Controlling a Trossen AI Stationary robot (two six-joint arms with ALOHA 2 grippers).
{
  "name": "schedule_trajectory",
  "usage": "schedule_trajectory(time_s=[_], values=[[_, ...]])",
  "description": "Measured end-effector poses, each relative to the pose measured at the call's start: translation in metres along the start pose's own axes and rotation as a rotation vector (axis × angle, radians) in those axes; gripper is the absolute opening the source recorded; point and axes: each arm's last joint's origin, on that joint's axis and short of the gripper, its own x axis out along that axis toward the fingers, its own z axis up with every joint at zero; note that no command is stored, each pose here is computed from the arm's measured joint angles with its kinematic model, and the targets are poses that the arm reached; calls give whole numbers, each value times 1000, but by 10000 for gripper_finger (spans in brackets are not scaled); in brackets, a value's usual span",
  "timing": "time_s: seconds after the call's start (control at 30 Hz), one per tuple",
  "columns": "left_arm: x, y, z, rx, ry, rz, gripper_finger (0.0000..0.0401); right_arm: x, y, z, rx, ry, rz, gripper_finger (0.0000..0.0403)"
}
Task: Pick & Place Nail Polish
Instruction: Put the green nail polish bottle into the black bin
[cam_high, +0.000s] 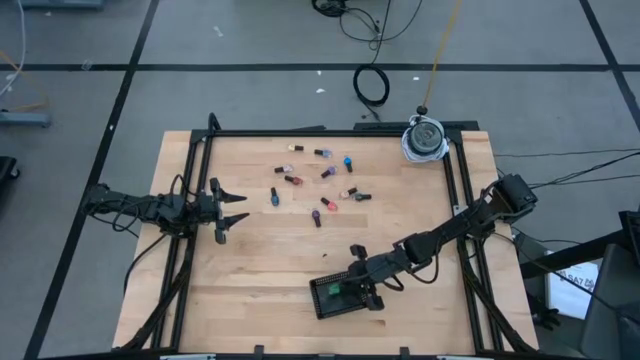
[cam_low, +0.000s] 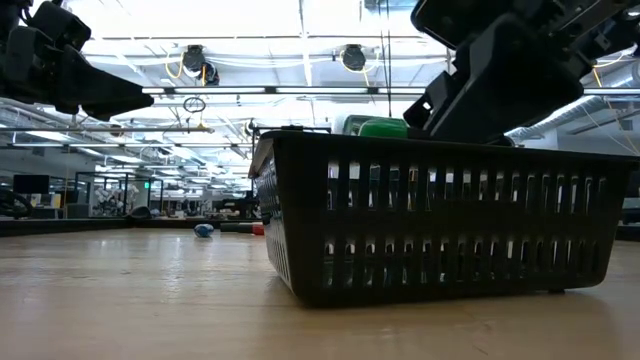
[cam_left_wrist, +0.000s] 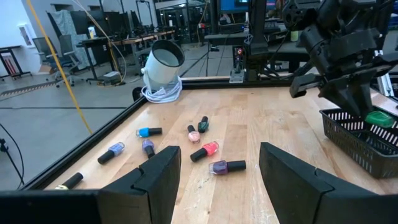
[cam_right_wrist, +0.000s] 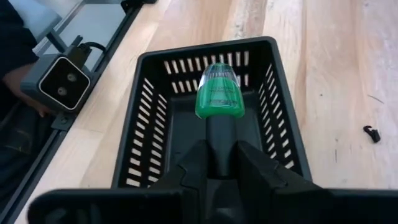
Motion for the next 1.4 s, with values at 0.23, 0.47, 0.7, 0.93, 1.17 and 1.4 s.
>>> schedule_trajectory(time_s=[0.23,0.47,0.7,0.93,1.17,1.4], values=[[0,0,0,0,0,0,214,0,0,-1,0,14,16,50],[0,0,0,0,0,0,214,0,0,-1,-4,21,38,50],[0,0,0,0,0,0,214,0,0,-3,7,41,34,50],[0,0,0,0,0,0,214,0,0,-3,8,41,34,50],[0,0,0,0,0,0,214,0,0,-3,8,41,33,50],[0,0,0,0,1,0,214,0,0,-3,8,40,32,50]])
